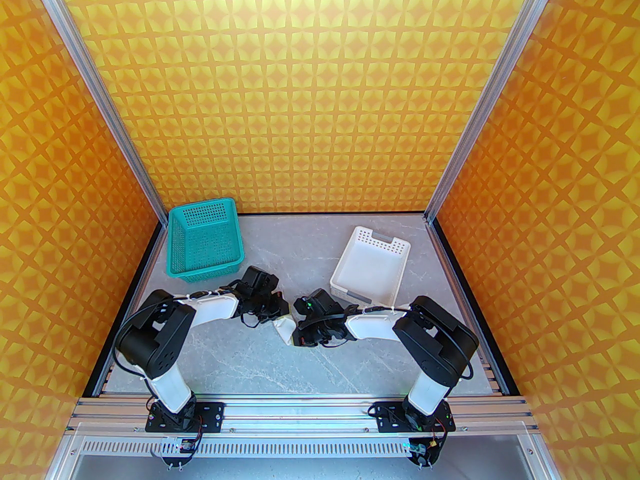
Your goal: Place the utensils on the paper napkin and roll it up
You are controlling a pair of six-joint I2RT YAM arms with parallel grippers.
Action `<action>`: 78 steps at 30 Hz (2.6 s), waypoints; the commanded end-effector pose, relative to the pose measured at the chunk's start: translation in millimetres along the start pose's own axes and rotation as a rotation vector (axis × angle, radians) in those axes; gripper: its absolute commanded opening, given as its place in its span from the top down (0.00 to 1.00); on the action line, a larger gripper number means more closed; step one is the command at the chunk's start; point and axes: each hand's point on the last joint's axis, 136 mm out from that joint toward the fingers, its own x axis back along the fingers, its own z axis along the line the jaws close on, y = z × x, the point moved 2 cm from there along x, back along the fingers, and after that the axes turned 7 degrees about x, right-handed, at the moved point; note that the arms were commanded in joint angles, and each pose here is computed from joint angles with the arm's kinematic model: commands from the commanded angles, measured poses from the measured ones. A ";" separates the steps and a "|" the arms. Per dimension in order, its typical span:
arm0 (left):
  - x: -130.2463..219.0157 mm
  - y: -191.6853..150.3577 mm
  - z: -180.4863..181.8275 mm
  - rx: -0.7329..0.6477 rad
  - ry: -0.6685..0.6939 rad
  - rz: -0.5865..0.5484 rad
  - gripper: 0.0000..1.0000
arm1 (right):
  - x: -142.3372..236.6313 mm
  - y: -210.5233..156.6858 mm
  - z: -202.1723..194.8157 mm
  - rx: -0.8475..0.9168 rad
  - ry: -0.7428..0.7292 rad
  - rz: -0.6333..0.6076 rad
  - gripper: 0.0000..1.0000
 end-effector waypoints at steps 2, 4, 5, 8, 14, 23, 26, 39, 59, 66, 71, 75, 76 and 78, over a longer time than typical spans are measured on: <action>-7.1 5.8 0.4 -0.033 0.023 -0.027 0.99 | -8.7 -42.3 -50.7 -0.100 -0.196 0.104 1.00; -9.6 4.2 4.2 -0.033 0.038 -0.021 0.99 | -5.8 -38.1 -45.1 -0.097 -0.177 0.083 1.00; -10.6 3.6 6.4 -0.034 0.046 -0.020 0.99 | -3.3 -36.0 -41.9 -0.093 -0.169 0.073 0.99; -12.8 0.9 12.6 -0.029 0.061 -0.013 1.00 | 9.7 -29.0 -31.9 -0.079 -0.159 0.022 0.96; -13.7 -0.9 16.4 -0.032 0.072 -0.011 1.00 | 43.6 -25.9 -18.2 -0.053 -0.163 -0.079 0.82; -13.6 -1.8 17.3 -0.041 0.080 -0.013 1.00 | 66.4 5.1 19.6 -0.016 -0.047 -0.266 0.59; -13.7 -1.6 15.9 -0.042 0.077 -0.013 1.00 | 57.3 9.8 30.9 -0.005 -0.028 -0.251 0.53; -14.1 -1.2 13.8 -0.047 0.080 -0.010 1.00 | 24.5 20.7 44.7 0.010 -0.016 -0.211 0.52; -15.2 -0.4 12.1 -0.049 0.080 -0.009 1.00 | -3.6 16.2 36.5 0.000 -0.048 -0.153 0.58; -15.2 -0.4 13.1 -0.049 0.083 -0.009 1.00 | -12.0 8.5 27.9 -0.013 -0.060 -0.123 0.65; -16.1 -0.1 13.4 -0.047 0.085 -0.011 1.00 | -14.6 0.9 24.3 -0.024 -0.053 -0.109 0.75; -16.2 0.4 15.4 -0.044 0.092 -0.014 1.00 | -15.1 -7.5 18.7 -0.035 -0.062 -0.092 0.82; -16.2 0.8 15.0 -0.043 0.092 -0.016 1.00 | -14.9 -9.3 17.2 -0.038 -0.066 -0.091 0.83; -16.8 1.0 16.5 -0.041 0.098 -0.018 1.00 | -14.9 -13.3 14.5 -0.044 -0.068 -0.084 0.85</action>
